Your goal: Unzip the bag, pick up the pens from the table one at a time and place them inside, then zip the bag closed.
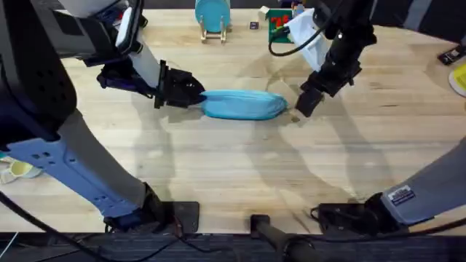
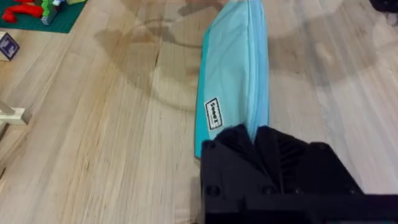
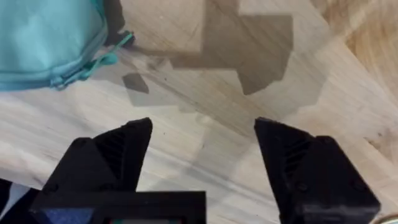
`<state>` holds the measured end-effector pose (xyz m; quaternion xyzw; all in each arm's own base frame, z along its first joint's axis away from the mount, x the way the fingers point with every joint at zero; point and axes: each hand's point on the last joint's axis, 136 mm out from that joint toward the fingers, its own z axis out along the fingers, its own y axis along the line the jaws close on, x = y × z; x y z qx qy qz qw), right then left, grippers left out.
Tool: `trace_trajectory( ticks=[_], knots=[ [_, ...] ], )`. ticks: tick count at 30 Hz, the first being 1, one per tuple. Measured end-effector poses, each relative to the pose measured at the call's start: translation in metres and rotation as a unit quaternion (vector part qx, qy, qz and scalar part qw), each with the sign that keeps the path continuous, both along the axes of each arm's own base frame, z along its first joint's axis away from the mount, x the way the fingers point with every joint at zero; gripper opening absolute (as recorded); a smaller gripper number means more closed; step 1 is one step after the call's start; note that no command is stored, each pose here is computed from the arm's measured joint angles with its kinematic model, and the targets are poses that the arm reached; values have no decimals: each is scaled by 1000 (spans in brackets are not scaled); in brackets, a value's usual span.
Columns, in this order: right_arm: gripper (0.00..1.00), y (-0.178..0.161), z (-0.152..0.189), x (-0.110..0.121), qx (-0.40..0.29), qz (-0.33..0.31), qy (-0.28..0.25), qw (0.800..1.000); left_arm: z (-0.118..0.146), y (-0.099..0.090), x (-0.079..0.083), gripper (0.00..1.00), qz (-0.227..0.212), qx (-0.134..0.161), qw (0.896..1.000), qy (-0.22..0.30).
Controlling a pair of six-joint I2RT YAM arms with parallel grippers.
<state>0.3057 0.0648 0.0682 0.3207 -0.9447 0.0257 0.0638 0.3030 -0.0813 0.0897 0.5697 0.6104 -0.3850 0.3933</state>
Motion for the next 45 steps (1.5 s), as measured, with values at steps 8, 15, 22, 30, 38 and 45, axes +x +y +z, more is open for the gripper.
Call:
trace_trajectory(
  ticks=[8, 15, 22, 30, 38, 45],
  knots=[
    [996, 1, 25, 3, 10, -10, -43, 999, 0, 0, 0, 41, 0, 0, 1000, 0],
    [996, 9, 57, 1, 24, -3, -95, 995, 0, 0, 0, 41, 0, 0, 1000, 0],
    [996, 30, 98, -14, 48, 32, -153, 987, 0, 0, 0, 41, 0, 0, 1000, 0],
    [998, 52, 135, -36, 80, 38, -206, 975, 0, 0, 0, 41, 0, 0, 1000, 0],
    [997, 57, 140, -40, 88, 36, -213, 972, -4, 3, -2, 687, -4, 12, 1000, 2],
    [997, 57, 140, -40, 88, 34, -213, 972, -6, 5, -3, 995, -5, 18, 1000, 6]
  ],
)
